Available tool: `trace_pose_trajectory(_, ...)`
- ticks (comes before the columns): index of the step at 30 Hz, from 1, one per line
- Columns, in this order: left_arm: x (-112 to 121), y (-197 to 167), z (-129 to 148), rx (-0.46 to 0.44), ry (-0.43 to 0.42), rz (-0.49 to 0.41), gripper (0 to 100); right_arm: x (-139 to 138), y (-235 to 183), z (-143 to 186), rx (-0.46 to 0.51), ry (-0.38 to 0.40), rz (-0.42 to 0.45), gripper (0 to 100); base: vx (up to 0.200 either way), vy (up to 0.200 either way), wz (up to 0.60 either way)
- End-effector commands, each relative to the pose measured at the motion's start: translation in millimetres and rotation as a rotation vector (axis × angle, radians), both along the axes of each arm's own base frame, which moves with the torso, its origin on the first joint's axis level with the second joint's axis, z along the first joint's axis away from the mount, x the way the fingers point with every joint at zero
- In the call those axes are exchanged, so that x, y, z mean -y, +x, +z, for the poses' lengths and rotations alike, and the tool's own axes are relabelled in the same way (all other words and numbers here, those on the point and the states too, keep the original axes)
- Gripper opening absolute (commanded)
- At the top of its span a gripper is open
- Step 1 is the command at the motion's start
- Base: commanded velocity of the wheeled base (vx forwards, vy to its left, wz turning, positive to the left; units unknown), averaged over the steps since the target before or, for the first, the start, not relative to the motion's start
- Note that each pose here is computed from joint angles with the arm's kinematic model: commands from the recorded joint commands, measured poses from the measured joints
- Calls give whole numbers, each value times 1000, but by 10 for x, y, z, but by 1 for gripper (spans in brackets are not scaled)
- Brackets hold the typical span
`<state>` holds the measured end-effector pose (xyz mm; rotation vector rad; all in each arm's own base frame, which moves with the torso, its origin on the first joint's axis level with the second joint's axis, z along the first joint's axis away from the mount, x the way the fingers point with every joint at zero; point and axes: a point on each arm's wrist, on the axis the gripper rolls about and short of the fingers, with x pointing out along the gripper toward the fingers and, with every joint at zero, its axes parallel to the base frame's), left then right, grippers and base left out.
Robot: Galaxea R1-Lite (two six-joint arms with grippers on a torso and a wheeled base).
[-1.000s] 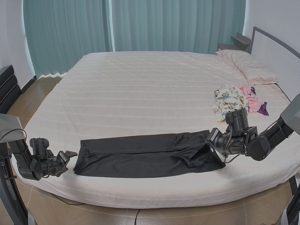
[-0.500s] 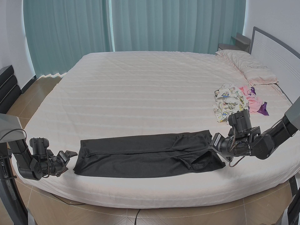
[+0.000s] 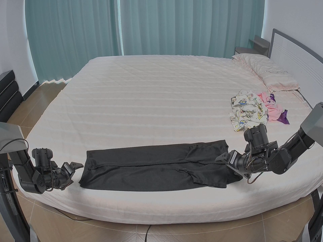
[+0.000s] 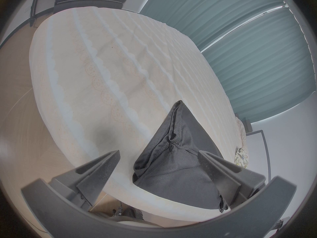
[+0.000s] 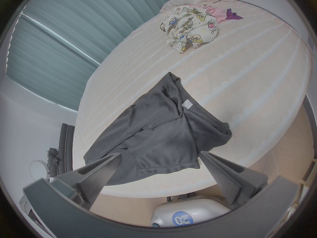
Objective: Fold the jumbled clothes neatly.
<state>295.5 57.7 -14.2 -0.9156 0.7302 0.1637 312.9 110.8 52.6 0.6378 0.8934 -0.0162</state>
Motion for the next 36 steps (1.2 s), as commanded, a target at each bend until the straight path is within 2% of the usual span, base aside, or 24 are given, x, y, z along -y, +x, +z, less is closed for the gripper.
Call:
trace_pose_trajectory(1, -2, 0, -5, -1, -1, 1, 100, 61, 59, -151, -34, -18, -15, 100, 0, 0, 0)
trace_pose_trajectory(6, -2, 0, -5, -1, -1, 1, 100, 129, 193, -409, -35, -17, -42, 100, 0, 0, 0)
trace_pose_trajectory(8, -2, 0, -5, -1, -1, 1, 100, 135, 239, -453, -7, 1, -41, 100, 0, 0, 0)
trace_pose_trajectory(12, -2, 0, 0, 0, 0, 1, 100, 118, 269, -543, -11, 26, -15, 100, 0, 0, 0)
trace_pose_trajectory(22, -2, 0, 0, 0, -1, 2, 100, 85, 401, -695, 5, 35, -13, 100, 0, 0, 0)
trace_pose_trajectory(23, -2, 0, 0, 0, -1, 2, 100, 84, 405, -697, 7, 35, -13, 0, 0, 0, 0)
trace_pose_trajectory(28, -2, 0, 0, 0, -1, 2, 100, 74, 462, -801, 21, 36, -15, 0, 0, 0, 0)
trace_pose_trajectory(36, -1, -4, -2, -2, -2, 2, 100, 160, 519, -773, 75, 50, -43, 0, 0, 0, 0)
